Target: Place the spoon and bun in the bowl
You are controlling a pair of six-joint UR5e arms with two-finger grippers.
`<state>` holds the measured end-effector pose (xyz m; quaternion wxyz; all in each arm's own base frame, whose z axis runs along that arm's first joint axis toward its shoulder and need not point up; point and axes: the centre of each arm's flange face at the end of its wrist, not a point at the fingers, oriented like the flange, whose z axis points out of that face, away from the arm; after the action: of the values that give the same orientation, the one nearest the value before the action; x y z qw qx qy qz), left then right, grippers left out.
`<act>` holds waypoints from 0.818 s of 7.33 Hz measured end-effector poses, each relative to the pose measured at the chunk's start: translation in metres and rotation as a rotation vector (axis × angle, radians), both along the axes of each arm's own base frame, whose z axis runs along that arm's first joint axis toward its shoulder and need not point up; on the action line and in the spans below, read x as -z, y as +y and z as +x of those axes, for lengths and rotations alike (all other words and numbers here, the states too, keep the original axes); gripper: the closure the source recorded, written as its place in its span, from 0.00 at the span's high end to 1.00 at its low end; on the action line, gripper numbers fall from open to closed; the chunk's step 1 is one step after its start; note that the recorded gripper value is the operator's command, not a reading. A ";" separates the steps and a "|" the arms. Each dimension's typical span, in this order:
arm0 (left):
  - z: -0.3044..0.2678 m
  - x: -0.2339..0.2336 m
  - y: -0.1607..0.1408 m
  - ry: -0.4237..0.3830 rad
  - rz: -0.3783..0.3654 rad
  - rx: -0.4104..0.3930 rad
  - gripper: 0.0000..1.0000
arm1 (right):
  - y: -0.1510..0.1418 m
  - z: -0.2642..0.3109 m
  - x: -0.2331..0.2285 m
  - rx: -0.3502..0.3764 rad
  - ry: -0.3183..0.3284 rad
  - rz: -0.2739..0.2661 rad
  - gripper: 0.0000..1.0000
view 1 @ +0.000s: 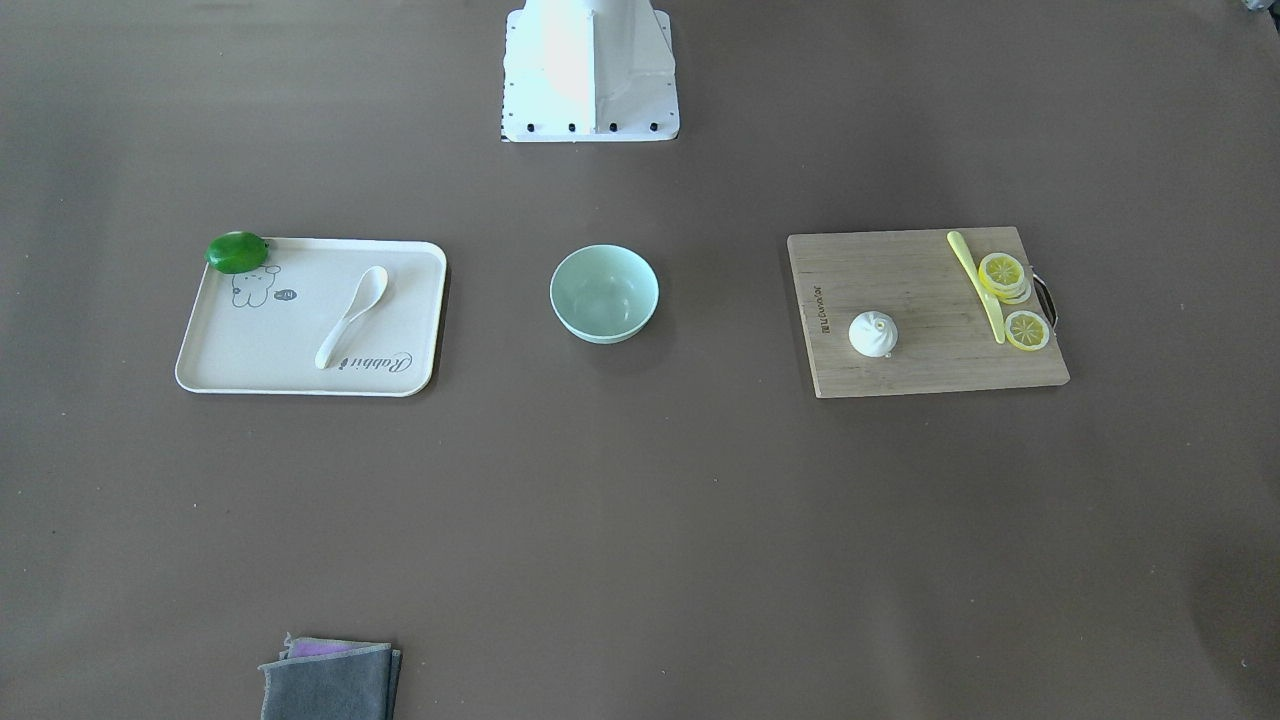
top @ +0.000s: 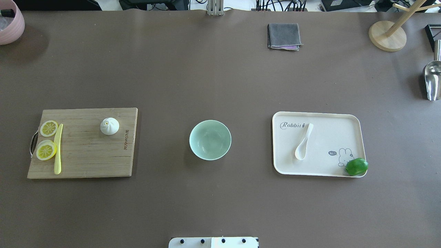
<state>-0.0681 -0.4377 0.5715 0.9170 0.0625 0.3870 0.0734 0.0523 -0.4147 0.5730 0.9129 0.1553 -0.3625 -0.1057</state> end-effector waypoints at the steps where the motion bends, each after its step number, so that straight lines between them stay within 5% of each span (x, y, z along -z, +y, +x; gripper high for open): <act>1: -0.002 0.003 0.000 -0.001 0.008 0.004 0.98 | -0.001 0.000 0.005 0.000 -0.002 0.028 1.00; 4: -0.003 0.030 0.001 -0.001 0.075 0.006 0.98 | -0.007 0.000 0.042 -0.011 -0.010 0.110 1.00; 6: -0.011 0.057 -0.002 -0.003 0.203 0.027 0.98 | -0.013 -0.003 0.071 -0.025 -0.057 0.135 1.00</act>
<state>-0.0787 -0.4394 0.5145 0.9074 0.1604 0.3754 0.0999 0.0490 -0.4280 0.5020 0.8908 0.2238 -0.3786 -0.1140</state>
